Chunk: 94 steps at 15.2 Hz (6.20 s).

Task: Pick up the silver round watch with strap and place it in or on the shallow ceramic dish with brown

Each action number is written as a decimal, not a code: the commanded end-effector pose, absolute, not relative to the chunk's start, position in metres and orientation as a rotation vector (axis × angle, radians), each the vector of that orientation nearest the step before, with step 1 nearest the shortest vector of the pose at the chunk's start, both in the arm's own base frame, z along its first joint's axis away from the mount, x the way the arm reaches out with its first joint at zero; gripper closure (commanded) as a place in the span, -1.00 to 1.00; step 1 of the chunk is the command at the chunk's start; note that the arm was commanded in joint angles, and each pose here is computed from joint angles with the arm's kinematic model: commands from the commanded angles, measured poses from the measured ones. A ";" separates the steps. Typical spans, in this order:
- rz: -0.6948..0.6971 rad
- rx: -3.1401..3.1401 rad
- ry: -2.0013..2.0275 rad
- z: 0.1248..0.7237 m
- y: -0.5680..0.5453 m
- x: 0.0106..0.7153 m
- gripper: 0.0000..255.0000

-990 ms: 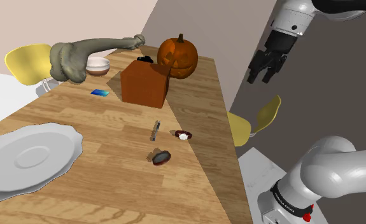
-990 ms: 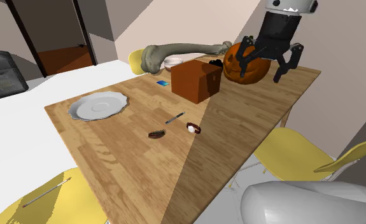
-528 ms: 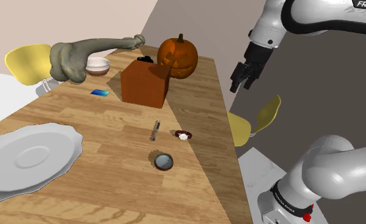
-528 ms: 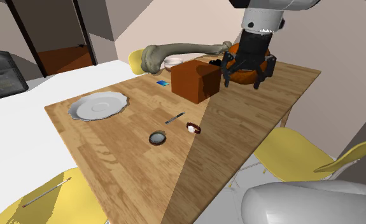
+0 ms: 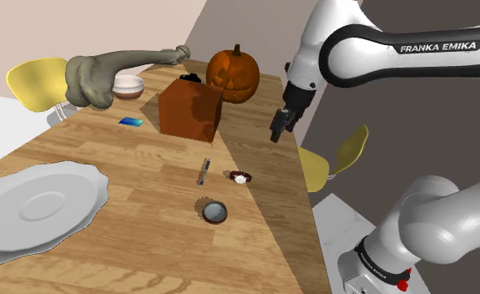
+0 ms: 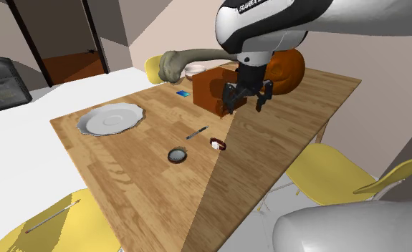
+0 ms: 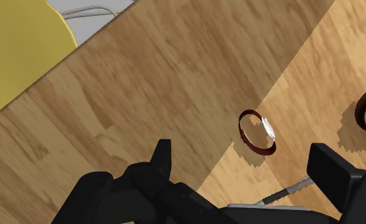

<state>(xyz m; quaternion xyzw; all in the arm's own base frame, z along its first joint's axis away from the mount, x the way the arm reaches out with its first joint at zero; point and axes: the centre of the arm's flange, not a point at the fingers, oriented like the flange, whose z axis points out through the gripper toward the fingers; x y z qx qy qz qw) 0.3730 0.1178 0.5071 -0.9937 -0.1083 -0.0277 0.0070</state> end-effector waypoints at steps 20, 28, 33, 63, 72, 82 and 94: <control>-0.159 -3.071 -0.919 0.342 0.233 0.425 -1.00; -0.159 -3.071 -0.919 0.342 0.233 0.425 -1.00; -0.159 -3.071 -0.919 0.342 0.233 0.425 1.00; -0.159 -3.071 -0.919 0.466 0.245 0.420 1.00; -0.159 -3.071 -0.919 0.479 0.355 0.377 1.00; -0.159 -3.071 -0.919 0.446 0.393 0.362 1.00; -0.159 -3.071 -0.919 0.395 0.393 0.362 1.00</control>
